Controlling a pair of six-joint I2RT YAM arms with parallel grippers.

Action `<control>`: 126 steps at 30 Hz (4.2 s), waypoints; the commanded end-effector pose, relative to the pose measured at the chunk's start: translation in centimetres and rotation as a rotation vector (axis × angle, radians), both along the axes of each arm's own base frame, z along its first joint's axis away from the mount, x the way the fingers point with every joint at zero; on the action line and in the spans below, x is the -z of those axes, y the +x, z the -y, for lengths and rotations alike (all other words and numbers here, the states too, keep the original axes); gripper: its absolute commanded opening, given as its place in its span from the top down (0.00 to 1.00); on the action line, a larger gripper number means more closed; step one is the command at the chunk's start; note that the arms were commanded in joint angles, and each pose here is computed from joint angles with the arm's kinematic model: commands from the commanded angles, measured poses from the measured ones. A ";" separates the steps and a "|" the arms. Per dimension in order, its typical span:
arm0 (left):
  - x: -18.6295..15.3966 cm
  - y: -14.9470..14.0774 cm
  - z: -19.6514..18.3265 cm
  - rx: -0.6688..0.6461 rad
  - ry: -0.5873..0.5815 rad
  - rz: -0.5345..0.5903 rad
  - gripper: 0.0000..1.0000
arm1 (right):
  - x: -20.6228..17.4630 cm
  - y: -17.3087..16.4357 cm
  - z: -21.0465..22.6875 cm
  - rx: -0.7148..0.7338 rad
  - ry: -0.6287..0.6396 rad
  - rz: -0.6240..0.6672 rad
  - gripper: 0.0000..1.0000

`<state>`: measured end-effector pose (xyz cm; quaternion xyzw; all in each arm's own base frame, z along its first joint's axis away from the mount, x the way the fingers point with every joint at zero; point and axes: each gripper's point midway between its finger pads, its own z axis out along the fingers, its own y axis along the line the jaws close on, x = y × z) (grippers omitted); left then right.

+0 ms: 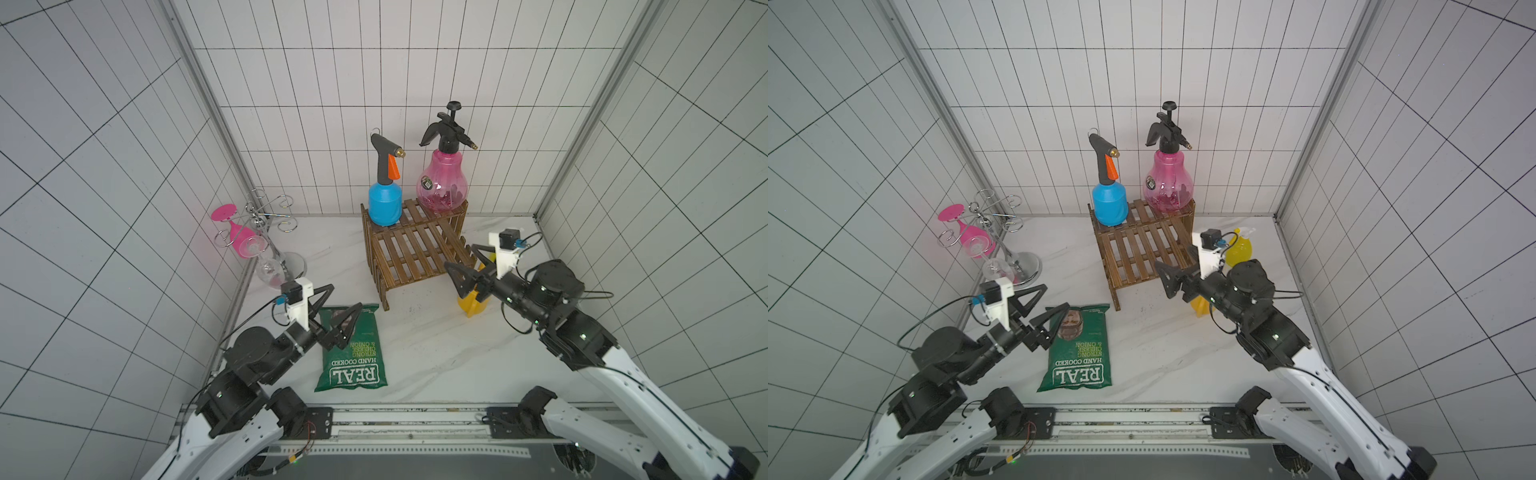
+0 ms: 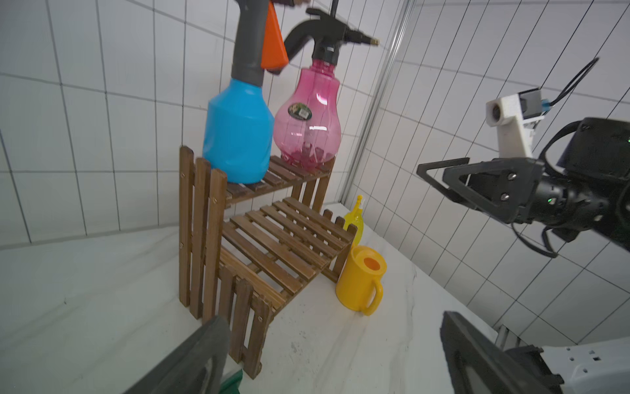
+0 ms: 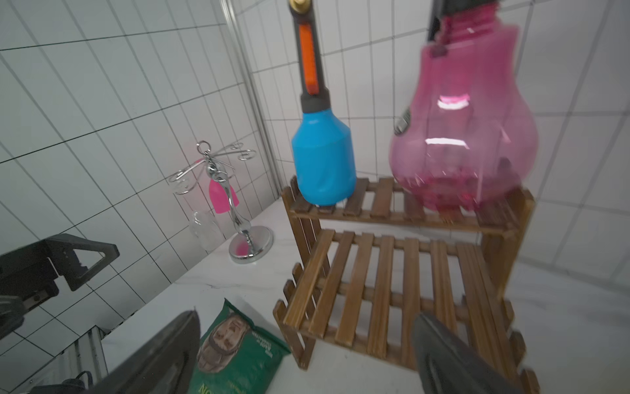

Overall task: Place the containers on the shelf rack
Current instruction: 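Place the container on the shelf, then pick up a container from the center of the board, then place the container on the shelf.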

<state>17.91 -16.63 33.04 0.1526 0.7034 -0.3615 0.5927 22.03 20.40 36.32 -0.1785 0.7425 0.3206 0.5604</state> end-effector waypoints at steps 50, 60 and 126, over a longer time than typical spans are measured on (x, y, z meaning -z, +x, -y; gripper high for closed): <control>1.1 1.1 2.4 0.063 -0.031 -0.052 0.02 | 25.3 7.6 12.5 0.846 -0.082 -1.161 0.67; 1.2 1.4 2.3 0.050 -0.009 -0.037 0.02 | 23.5 2.2 15.3 0.876 -0.071 -1.134 0.74; -0.4 1.0 -0.1 -0.040 0.069 0.110 0.02 | 11.1 12.1 1.4 0.687 0.027 -1.082 0.60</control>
